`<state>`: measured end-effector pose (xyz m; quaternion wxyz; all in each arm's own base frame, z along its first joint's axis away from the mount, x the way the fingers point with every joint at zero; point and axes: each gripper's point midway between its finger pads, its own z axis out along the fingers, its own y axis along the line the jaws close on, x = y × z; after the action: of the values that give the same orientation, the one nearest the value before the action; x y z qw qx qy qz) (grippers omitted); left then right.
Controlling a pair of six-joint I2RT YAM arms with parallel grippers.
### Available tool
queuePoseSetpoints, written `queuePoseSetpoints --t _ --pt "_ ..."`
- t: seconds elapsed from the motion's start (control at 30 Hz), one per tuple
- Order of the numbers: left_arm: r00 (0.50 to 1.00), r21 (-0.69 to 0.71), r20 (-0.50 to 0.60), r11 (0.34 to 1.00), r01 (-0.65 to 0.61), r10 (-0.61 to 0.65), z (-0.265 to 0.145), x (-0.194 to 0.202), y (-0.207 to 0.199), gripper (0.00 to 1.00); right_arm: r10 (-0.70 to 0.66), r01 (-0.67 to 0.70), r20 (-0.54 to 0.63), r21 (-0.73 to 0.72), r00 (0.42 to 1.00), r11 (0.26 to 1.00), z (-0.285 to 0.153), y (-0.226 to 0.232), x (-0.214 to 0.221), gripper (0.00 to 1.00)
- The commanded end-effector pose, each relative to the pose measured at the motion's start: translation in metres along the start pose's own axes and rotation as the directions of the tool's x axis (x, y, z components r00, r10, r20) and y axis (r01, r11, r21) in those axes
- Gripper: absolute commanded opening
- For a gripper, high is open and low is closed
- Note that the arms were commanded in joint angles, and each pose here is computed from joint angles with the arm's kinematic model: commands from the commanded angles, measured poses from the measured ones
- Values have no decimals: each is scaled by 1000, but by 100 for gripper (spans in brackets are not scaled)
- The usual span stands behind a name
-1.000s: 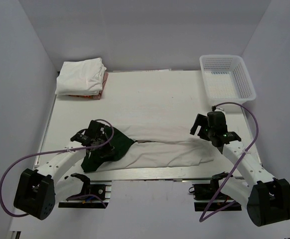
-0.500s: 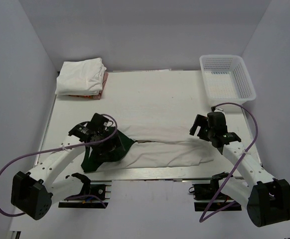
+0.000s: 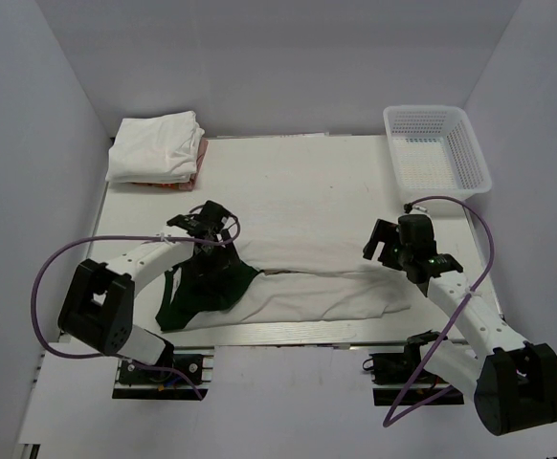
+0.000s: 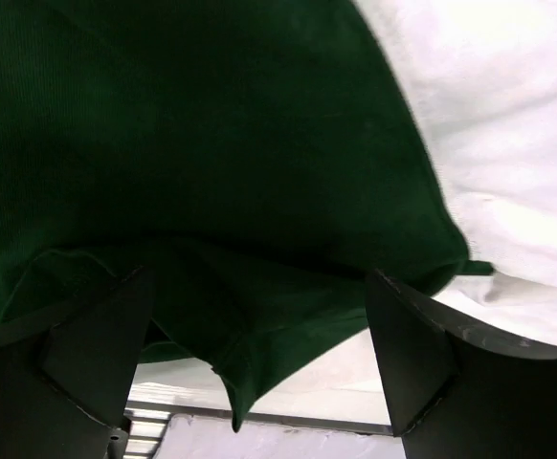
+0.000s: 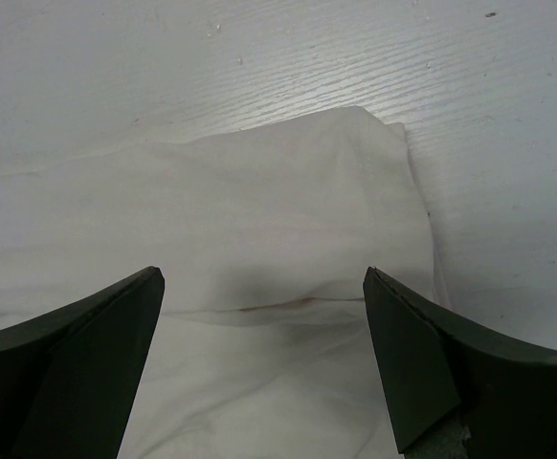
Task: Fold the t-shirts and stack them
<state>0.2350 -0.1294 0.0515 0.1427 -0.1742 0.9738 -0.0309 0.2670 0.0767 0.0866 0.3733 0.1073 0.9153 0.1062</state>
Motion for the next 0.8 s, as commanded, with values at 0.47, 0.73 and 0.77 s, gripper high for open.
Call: queuePoseSetpoints --t 0.47,0.73,0.77 --pt "937 130 -350 991 25 23 -31 121 32 100 -33 32 -34 -34 999 999 10 1 13 90" --pt "954 243 -297 970 28 47 -75 112 17 100 -34 32 -44 -27 998 999 14 0 17 90" --pt "963 217 -264 976 8 51 -75 104 20 100 -30 29 -48 -23 998 999 14 -1 17 90"
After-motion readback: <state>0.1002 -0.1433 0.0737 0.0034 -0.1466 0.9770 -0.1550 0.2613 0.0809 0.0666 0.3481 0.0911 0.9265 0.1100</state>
